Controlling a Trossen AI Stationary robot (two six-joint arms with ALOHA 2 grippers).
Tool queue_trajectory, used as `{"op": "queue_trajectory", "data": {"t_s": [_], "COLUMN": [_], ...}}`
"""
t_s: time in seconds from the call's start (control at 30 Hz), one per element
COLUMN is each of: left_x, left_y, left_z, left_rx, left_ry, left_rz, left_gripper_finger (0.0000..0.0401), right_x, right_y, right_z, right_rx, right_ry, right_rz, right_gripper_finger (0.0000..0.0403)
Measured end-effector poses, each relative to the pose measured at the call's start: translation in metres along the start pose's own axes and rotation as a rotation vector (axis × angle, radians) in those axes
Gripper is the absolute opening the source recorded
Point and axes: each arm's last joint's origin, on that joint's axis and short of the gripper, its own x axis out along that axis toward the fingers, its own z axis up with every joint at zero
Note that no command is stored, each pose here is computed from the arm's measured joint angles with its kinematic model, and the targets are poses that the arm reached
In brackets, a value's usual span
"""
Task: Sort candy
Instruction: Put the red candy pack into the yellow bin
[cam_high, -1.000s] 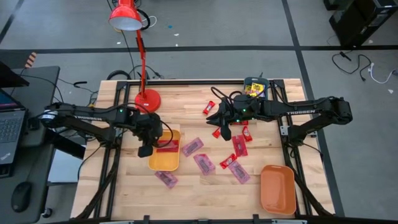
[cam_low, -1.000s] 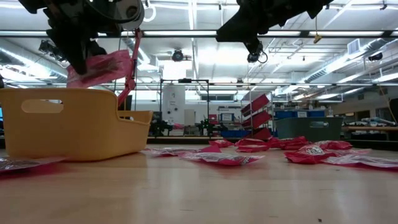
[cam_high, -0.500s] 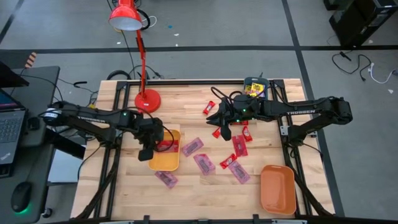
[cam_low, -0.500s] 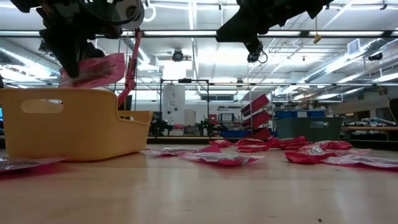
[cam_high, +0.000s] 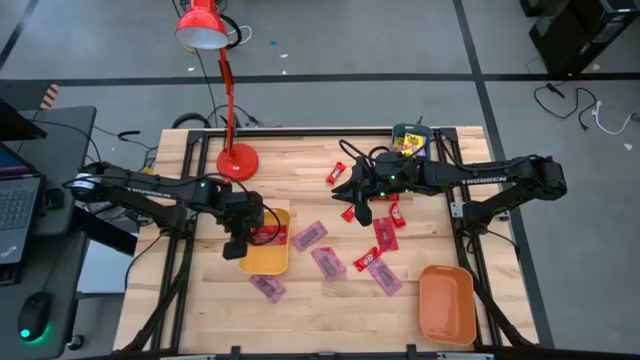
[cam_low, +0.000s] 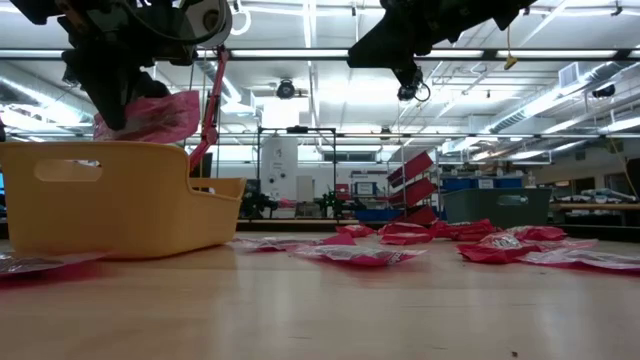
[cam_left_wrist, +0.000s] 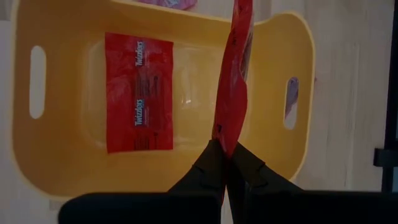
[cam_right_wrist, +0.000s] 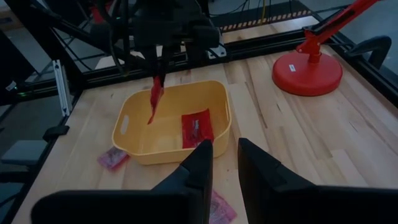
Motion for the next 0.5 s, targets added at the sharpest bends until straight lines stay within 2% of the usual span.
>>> {"op": "queue_trajectory", "data": {"t_s": [0.5], "left_x": [0.0000], "left_y": [0.0005], "left_z": [0.0002], "left_rx": [0.001], "left_ry": [-0.004], "left_rz": [0.017], "left_gripper_finger": [0.0008], "right_x": [0.0000], "right_y": [0.0003], "right_z": [-0.0001], "right_rx": [0.000], "right_ry": [0.000], "right_rz": [0.001], "right_gripper_finger": [0.0064]}}
